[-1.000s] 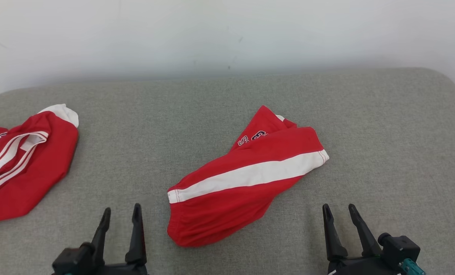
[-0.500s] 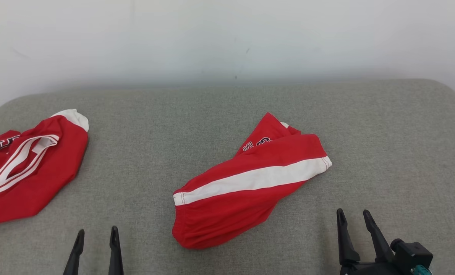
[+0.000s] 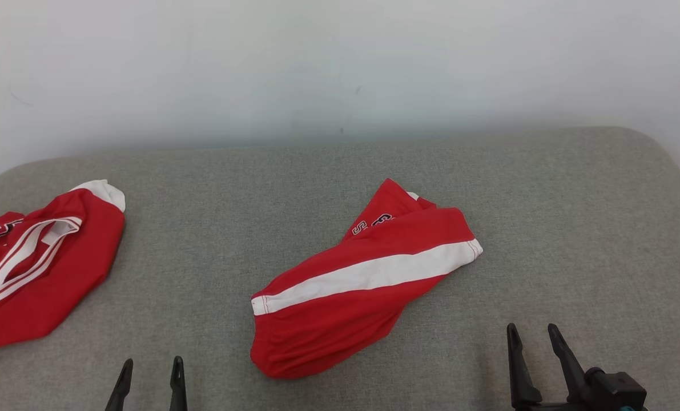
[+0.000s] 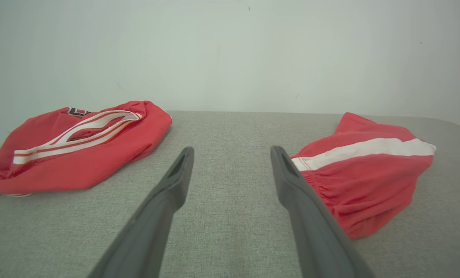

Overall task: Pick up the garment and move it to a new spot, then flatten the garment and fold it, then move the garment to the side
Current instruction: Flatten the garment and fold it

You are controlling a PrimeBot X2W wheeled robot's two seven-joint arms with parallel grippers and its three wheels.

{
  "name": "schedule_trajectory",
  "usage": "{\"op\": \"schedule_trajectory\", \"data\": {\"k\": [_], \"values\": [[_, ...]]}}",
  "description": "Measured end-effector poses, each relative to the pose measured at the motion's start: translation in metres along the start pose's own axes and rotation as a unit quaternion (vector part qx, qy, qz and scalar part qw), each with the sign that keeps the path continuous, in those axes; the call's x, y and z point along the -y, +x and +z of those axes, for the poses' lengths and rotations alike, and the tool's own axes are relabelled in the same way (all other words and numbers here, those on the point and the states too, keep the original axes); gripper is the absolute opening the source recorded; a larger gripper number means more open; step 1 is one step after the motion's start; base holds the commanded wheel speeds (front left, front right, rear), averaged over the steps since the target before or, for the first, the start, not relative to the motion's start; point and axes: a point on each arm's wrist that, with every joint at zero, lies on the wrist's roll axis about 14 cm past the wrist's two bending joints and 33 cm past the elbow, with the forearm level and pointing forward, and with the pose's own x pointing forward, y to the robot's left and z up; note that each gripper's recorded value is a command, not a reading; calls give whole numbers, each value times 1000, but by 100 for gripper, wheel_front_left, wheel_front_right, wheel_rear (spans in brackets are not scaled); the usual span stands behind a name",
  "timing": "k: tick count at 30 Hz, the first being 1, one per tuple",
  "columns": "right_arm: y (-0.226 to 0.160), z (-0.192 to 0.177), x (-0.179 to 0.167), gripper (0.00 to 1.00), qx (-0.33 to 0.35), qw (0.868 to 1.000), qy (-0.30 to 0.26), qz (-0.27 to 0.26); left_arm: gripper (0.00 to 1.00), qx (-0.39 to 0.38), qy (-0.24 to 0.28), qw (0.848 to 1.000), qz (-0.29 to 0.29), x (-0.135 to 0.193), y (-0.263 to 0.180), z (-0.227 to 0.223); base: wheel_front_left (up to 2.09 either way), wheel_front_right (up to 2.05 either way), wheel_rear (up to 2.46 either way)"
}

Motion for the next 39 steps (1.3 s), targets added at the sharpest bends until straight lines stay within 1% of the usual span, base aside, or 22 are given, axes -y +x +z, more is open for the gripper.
{"op": "schedule_trajectory", "data": {"k": [20, 25, 26, 27, 28, 30, 31, 33, 34, 35, 39], "values": [[-2, -2, 5, 100, -2, 1000, 5, -9, 100, -29, -11, 1000, -4, 3, 4, -19, 0, 0, 0], [-2, -1, 5, 100, -1, 1000, 7, -9, 100, -31, -43, 999, -8, 9, 11, -22, 0, 0, 0], [-1, -1, 5, 100, -1, 1000, 7, -9, 100, -32, -60, 998, -8, 11, 15, -23, 0, 0, 0], [-1, 0, 4, 100, 0, 1000, 7, -8, 100, -39, -76, 996, -10, 15, 17, -28, 0, 0, 0], [0, 1, 4, 100, 2, 1000, 7, -7, 100, -51, -75, 996, -20, 21, 19, -35, 0, 0, 0], [0, 2, 3, 100, 3, 1000, 7, -6, 100, -91, -103, 990, -38, 36, 27, -48, 0, 0, 0], [0, 1, 3, 100, 2, 1000, 6, -6, 100, -98, -99, 989, -55, 44, 36, -47, 0, 0, 0], [1, 1, 1, 100, 2, 1000, 6, -4, 100, -116, -115, 984, -74, 54, 55, -43, 0, 0, 0], [2, 1, 1, 100, 2, 1000, 6, -3, 100, -127, -113, 982, -81, 56, 63, -43, 0, 0, 0], [3, 1, 0, 100, 2, 1000, 6, -1, 100, -146, -122, 979, -81, 56, 69, -46, 0, 0, 0], [3, 1, -2, 100, 2, 1000, 7, 0, 100, -217, -122, 965, -82, 56, 84, -63, 0, 0, 0]]}}
